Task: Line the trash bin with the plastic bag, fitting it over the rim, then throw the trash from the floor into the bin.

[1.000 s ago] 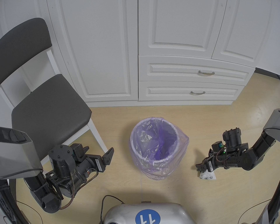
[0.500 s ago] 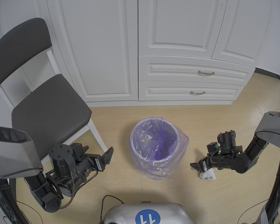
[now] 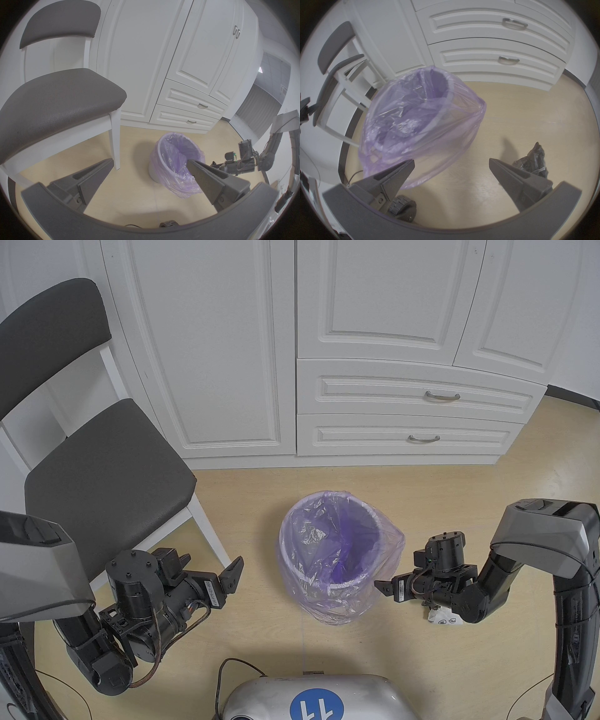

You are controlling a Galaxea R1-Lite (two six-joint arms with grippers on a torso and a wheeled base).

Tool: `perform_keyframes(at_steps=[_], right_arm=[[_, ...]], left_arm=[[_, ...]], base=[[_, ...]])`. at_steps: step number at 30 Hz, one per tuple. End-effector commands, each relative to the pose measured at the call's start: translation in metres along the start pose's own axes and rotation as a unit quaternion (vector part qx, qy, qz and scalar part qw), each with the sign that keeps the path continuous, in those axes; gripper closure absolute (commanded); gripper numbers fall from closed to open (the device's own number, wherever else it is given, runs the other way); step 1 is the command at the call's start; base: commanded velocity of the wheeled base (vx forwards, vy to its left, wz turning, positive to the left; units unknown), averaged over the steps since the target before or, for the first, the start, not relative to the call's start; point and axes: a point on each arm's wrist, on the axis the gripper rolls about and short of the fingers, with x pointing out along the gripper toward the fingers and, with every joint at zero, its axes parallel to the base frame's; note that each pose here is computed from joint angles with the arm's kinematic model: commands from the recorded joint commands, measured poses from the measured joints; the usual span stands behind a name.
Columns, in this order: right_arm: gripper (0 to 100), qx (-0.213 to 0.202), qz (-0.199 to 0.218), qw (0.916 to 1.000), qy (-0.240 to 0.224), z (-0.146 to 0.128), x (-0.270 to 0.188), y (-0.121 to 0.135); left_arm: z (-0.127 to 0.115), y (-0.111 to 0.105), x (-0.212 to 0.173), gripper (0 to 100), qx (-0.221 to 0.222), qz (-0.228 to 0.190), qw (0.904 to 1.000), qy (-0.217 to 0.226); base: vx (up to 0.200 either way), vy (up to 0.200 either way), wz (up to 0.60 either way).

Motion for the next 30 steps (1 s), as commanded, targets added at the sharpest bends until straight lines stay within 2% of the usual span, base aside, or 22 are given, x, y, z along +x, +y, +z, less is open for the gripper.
perform_keyframes(at_steps=[1, 5, 7, 9, 10, 11, 12, 17, 21, 24, 27, 30], right_arm=[[0, 0.034, -0.009, 0.9993, 0.013, -0.018, 0.035, -0.007], [0, 0.048, -0.014, 0.9987, 0.006, -0.02, 0.052, -0.013], [0, 0.074, -0.014, 0.9971, 0.009, -0.013, 0.059, -0.018], [0, 0.082, -0.015, 0.9964, 0.013, -0.008, 0.063, -0.018], [0, 0.092, -0.02, 0.9949, 0.035, 0.001, 0.07, -0.018], [0, 0.092, -0.02, 0.9949, 0.035, 0.001, 0.07, -0.018], [0, 0.108, -0.028, 0.9918, 0.063, 0.008, 0.075, -0.021], [0, 0.148, -0.052, 0.9793, 0.128, 0.027, 0.09, -0.031], [0, 0.168, -0.07, 0.9699, 0.162, 0.031, 0.092, -0.038], [0, 0.174, -0.069, 0.9694, 0.159, 0.044, 0.069, -0.05], [0, 0.169, -0.021, 0.9733, 0.154, 0.058, 0.041, -0.056], [0, 0.163, -0.01, 0.9779, 0.131, 0.071, 0.023, -0.062]], left_arm=[[-0.002, 0.0, 0.001, 0, 0.0, 0.001, 1.0, 0.002], [-0.001, 0.0, 0.002, 0, -0.001, 0.001, 1.0, 0.002], [-0.003, 0.001, 0.004, 0, -0.001, 0.002, 1.0, 0.004], [-0.003, 0.001, 0.004, 0, 0.0, 0.003, 1.0, 0.004], [-0.004, 0.002, 0.005, 0, -0.001, 0.005, 1.0, 0.005], [-0.004, 0.002, 0.005, 0, -0.001, 0.005, 1.0, 0.005], [-0.005, 0.003, 0.006, 0, -0.002, 0.005, 1.0, 0.004], [-0.004, 0.006, 0.009, 0, -0.003, 0.011, 0.9999, 0.001], [-0.005, 0.007, 0.01, 0, -0.004, 0.013, 0.9999, 0.002], [-0.005, 0.007, 0.009, 0, -0.004, 0.012, 0.9999, 0.003], [-0.004, 0.007, 0.009, 0, -0.004, 0.013, 0.9999, 0.001], [-0.003, 0.008, 0.007, 0, -0.004, 0.012, 0.9999, 0.0]], base=[[0.0, 0.0, 0.0], [0.0, 0.0, 0.0], [0.0, 0.0, 0.0], [0.0, 0.0, 0.0], [0.0, 0.0, 0.0], [0.0, 0.0, 0.0], [0.0, 0.0, 0.0], [0.0, 0.0, 0.0], [0.0, 0.0, 0.0], [0.0, 0.0, 0.0], [0.0, 0.0, 0.0], [0.0, 0.0, 0.0]])
